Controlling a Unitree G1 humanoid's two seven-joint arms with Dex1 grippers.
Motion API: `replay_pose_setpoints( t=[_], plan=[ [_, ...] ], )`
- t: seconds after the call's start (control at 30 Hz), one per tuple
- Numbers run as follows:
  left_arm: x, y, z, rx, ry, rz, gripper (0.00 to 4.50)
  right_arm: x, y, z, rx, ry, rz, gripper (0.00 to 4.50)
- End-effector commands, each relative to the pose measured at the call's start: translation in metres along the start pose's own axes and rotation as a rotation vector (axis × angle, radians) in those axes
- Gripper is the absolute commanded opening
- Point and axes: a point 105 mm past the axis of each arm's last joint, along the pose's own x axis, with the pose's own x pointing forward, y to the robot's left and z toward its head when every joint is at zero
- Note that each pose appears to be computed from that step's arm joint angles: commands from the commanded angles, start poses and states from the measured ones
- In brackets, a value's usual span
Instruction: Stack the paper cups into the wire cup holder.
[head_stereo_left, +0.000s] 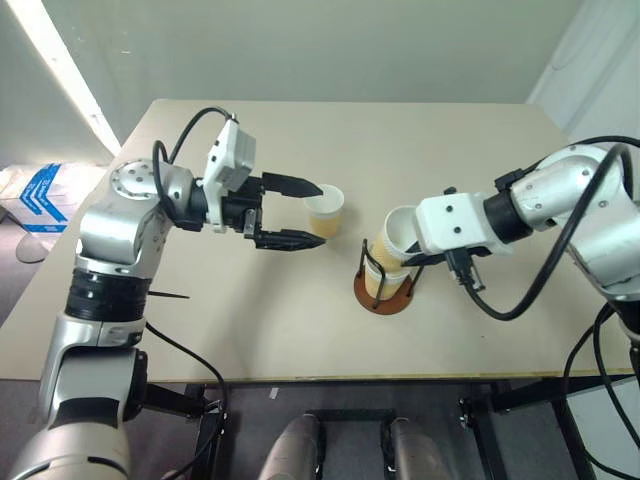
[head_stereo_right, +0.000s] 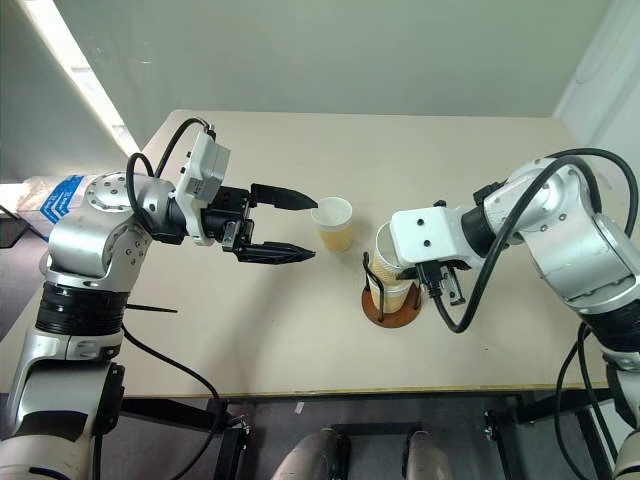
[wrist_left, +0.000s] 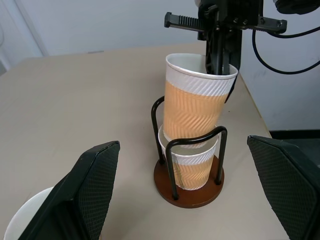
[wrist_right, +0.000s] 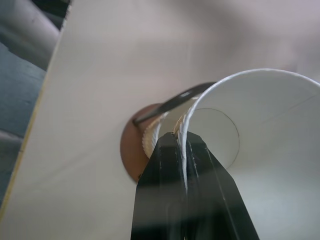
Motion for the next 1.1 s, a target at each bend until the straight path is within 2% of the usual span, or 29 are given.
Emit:
replay_pose_setpoints(
  t=[0.03, 0.07, 0.27, 0.43, 0.5, 0.7, 0.77, 0.93, 1.1],
  plan=[
    [-0.001, -0.001, 0.008, 0.037, -0.003, 0.006, 4.5, -0.004, -0.002, 0.003, -0.031, 0.013, -0.019, 0.44],
    [-0.001, -0.001, 0.008, 0.037, -0.003, 0.006, 4.5, -0.004, -0.002, 0.003, -0.031, 0.013, -0.019, 0.65],
    [0.001, 0.0, 0.007, 0.039, -0.001, 0.009, 4.5, -0.006, -0.004, 0.004, -0.02, 0.005, -0.037, 2.73],
    [0.001, 0.017, 0.007, 0.106, 0.043, 0.125, 4.5, -0.021, -0.021, 0.011, 0.085, -0.086, -0.172, 4.47],
    [0.002, 0.026, 0.005, 0.14, 0.078, 0.182, 4.5, -0.029, -0.026, 0.014, 0.159, -0.142, -0.223, 4.47],
    [0.009, 0.043, 0.012, 0.278, 0.17, 0.302, 4.5, -0.074, -0.035, 0.032, 0.409, -0.435, -0.39, 4.47],
    [0.01, 0.05, 0.007, 0.363, 0.267, 0.33, 4.5, -0.083, -0.032, 0.034, 0.469, -0.49, -0.411, 4.47],
    [0.009, 0.054, -0.019, 0.56, 0.536, 0.296, 4.5, -0.083, -0.016, 0.026, 0.552, -0.472, -0.419, 4.47],
    [0.02, 0.054, -0.025, 0.618, 0.587, 0.276, 4.5, -0.083, -0.007, 0.02, 0.61, -0.444, -0.401, 4.47]
  ],
)
